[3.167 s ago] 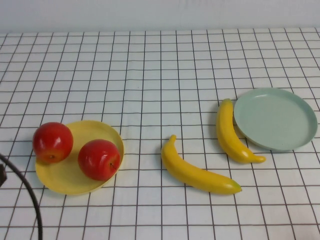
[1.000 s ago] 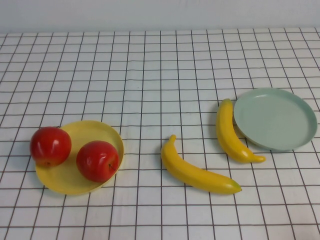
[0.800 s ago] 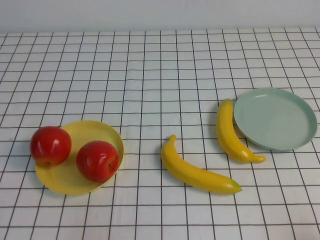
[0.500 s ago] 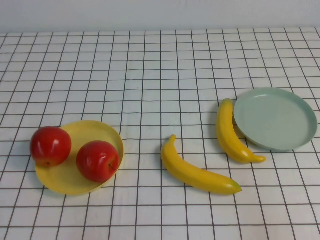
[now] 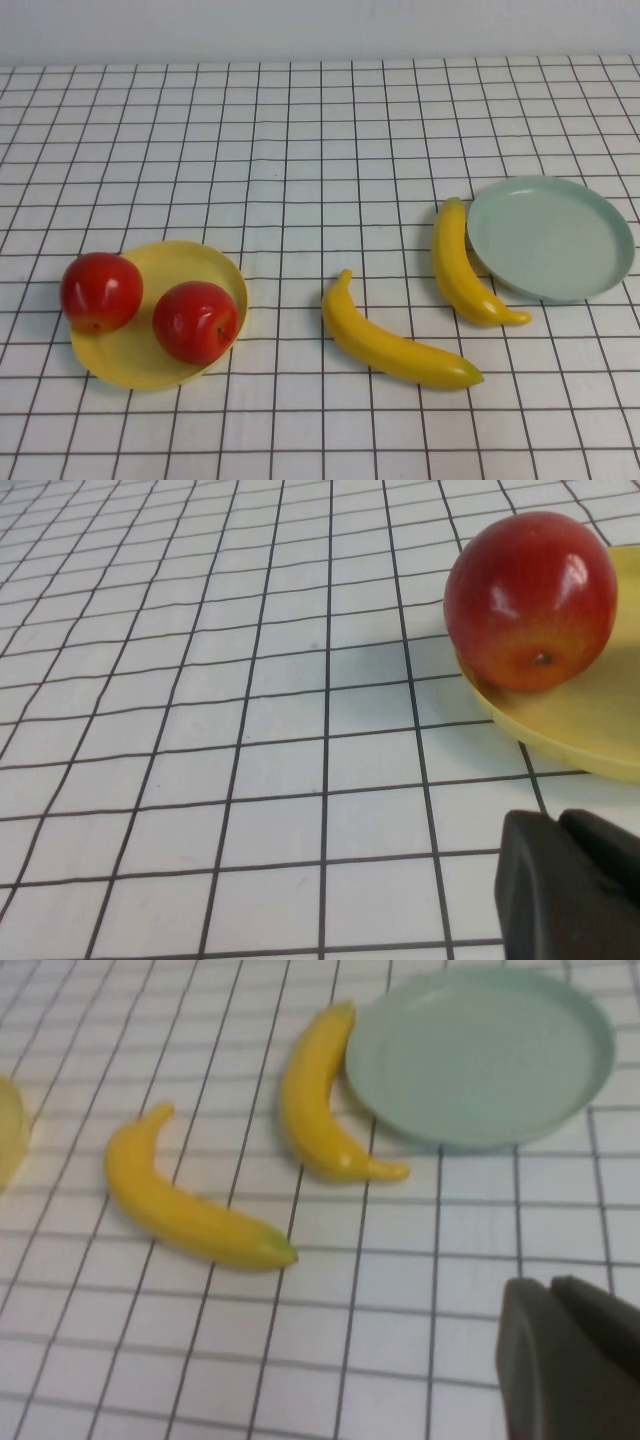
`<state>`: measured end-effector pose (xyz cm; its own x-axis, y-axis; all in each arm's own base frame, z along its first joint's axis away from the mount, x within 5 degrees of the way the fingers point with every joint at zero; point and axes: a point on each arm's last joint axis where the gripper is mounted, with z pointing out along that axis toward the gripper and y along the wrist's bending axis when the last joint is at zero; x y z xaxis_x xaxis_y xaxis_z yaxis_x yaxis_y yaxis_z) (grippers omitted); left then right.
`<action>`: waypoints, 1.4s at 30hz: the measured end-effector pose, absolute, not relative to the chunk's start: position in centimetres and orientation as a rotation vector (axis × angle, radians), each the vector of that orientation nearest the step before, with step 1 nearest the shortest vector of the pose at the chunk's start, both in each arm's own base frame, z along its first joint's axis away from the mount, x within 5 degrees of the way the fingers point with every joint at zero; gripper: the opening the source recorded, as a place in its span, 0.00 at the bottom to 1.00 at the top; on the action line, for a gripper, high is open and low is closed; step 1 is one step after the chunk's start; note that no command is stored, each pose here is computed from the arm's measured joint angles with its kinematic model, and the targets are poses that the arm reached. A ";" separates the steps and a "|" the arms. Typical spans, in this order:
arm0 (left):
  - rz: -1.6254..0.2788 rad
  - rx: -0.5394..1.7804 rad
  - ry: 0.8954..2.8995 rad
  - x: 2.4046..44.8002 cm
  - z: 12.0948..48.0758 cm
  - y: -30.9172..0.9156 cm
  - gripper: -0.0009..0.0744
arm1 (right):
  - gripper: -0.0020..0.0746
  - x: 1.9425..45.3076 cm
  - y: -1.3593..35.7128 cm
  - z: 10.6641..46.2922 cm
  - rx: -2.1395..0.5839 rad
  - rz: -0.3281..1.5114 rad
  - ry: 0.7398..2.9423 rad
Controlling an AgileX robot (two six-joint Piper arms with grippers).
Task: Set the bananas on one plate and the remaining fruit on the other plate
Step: Put another type of fruit in the right plate
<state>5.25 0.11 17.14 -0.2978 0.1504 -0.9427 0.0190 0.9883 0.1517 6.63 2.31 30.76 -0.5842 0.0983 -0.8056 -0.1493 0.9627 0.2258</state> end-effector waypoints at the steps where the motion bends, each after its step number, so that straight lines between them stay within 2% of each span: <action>1: 0.130 0.123 1.870 5.2 17.1 0.1 0.01 | 0.01 7.5 2.5 30.4 -0.075 0.345 2.220; 7: 0.130 0.123 1.870 5.2 17.1 0.1 0.01 | 0.01 12.8 3.6 29.1 -0.378 0.398 2.435; 10: 0.130 0.123 1.870 5.2 17.1 0.1 0.01 | 0.01 14.7 5.0 29.6 -0.552 0.427 2.468; 13: 0.131 0.125 1.870 5.2 17.1 0.1 0.01 | 0.05 16.7 7.0 30.2 -0.767 0.382 2.474; 16: 0.131 0.125 1.870 5.2 17.1 0.1 0.01 | 0.17 18.6 8.9 30.4 -0.931 0.324 2.467; 23: 0.131 0.125 1.870 5.2 17.1 0.1 0.01 | 0.67 23.7 13.9 28.5 -1.188 0.265 2.524; 25: 0.131 0.125 1.870 5.2 17.1 0.1 0.01 | 0.73 25.0 15.3 28.0 -1.282 0.211 2.535; 29: 0.131 0.125 1.870 5.2 17.1 0.1 0.01 | 0.76 27.9 18.6 26.9 -1.442 0.117 2.532; 33: 0.131 0.125 1.870 5.2 17.1 0.1 0.01 | 0.76 30.5 21.5 25.8 -1.540 0.102 2.512; 42: 0.131 0.125 1.870 5.2 17.1 0.1 0.01 | 0.77 32.4 25.9 21.2 -1.749 0.098 2.513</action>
<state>5.25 0.11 17.14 -0.2977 0.1527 -0.9424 0.0197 0.9879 0.1538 32.43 25.91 21.16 -0.3463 -0.9327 -0.1007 -0.9377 0.3473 0.0079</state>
